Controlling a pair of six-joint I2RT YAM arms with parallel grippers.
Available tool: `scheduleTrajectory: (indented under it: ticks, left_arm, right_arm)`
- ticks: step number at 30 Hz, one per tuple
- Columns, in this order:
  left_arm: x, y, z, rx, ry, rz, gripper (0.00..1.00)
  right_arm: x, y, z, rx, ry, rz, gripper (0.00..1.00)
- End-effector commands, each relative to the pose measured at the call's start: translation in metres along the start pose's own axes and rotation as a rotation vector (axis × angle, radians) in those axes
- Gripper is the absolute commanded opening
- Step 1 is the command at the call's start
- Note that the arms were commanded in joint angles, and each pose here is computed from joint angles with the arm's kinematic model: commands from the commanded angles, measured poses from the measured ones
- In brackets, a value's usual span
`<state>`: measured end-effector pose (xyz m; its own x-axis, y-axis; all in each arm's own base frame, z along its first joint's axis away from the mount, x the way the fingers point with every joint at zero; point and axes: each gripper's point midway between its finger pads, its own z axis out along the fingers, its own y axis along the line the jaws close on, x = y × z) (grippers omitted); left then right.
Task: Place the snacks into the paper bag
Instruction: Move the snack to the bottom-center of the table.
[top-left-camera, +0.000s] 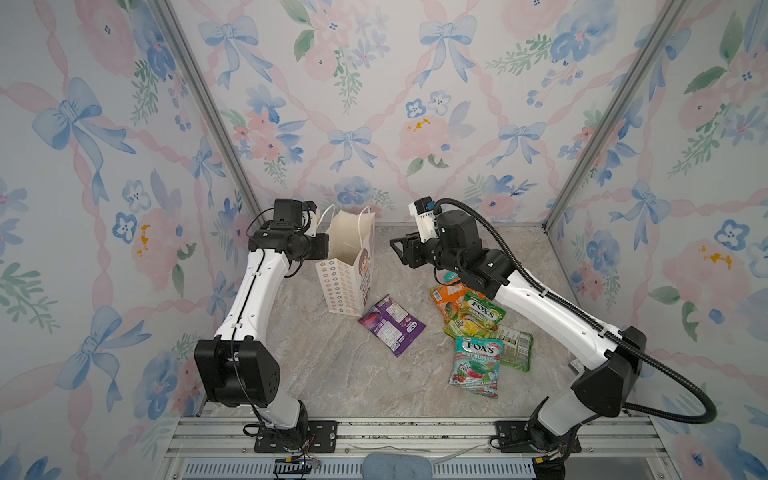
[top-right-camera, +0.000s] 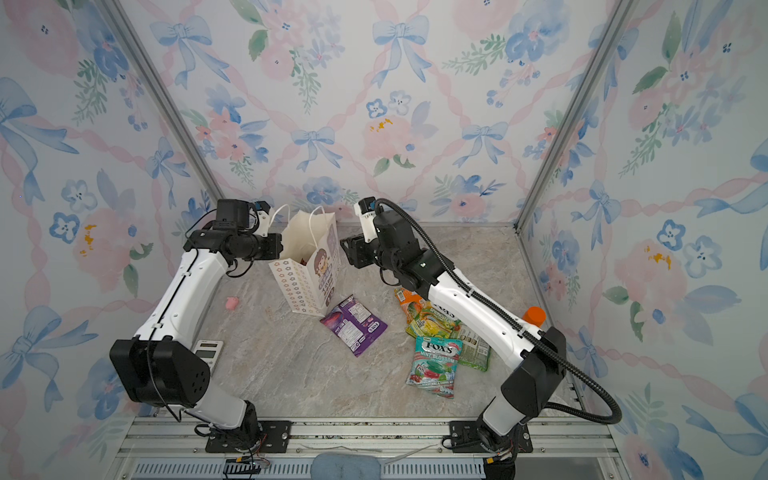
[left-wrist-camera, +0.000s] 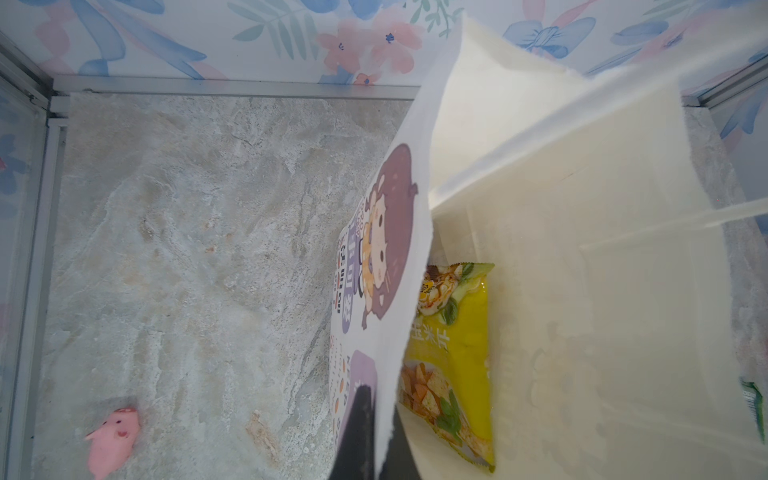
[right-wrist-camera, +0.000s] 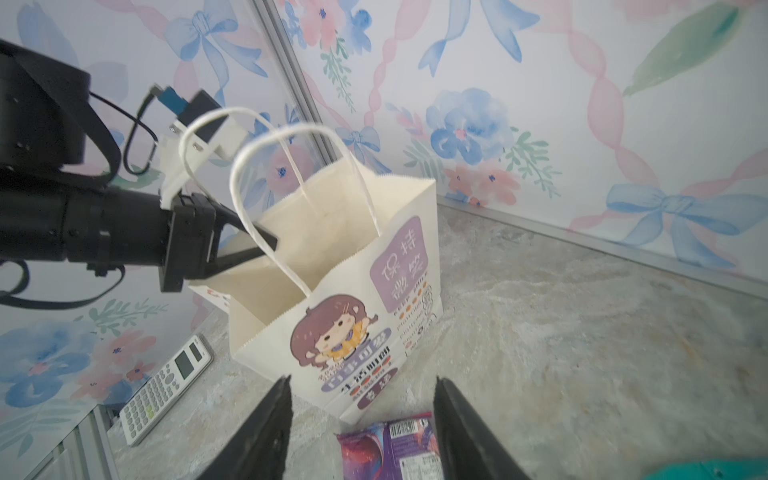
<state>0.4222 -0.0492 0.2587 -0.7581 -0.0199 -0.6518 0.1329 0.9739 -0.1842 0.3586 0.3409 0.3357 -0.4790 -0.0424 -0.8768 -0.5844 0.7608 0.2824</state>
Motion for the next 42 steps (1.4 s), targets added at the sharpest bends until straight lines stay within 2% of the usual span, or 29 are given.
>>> scheduleTrajectory:
  ticks: [1,7,12,17,21,23,25,32,42]
  left_arm:
    - [-0.002,-0.001,-0.004,0.000,-0.021,-0.001,0.00]
    - [-0.001,0.001,-0.001,-0.003,-0.014,-0.003,0.00]
    - [0.000,0.004,0.001,-0.012,-0.009,-0.007,0.00]
    - [0.001,0.005,0.004,-0.016,-0.003,-0.009,0.00]
    - [0.001,0.006,0.004,-0.017,-0.003,-0.010,0.00]
    - [0.001,0.005,0.004,-0.015,-0.001,-0.010,0.00]
    - [0.001,0.005,0.004,-0.014,-0.001,-0.011,0.00]
    - [0.001,0.005,0.004,-0.014,-0.003,-0.009,0.00]
    - [0.000,0.004,0.004,-0.013,-0.003,-0.010,0.00]
  right_arm:
    - [0.042,-0.032,-0.002,0.047,0.085,0.108,0.57]
    - [0.133,-0.099,-0.025,0.202,0.266,0.327,0.57]
    - [0.195,-0.132,-0.067,0.371,0.376,0.381,0.60]
    - [0.228,-0.151,-0.108,0.493,0.411,0.428,0.77]
    - [0.254,-0.162,-0.138,0.577,0.423,0.520,0.92]
    - [0.268,-0.165,-0.148,0.608,0.444,0.551,0.96]
    - [0.285,-0.166,-0.155,0.619,0.474,0.590,1.00]
    - [0.322,-0.165,-0.160,0.600,0.492,0.719,0.98]
    - [0.352,-0.155,-0.143,0.509,0.469,0.885,0.99]
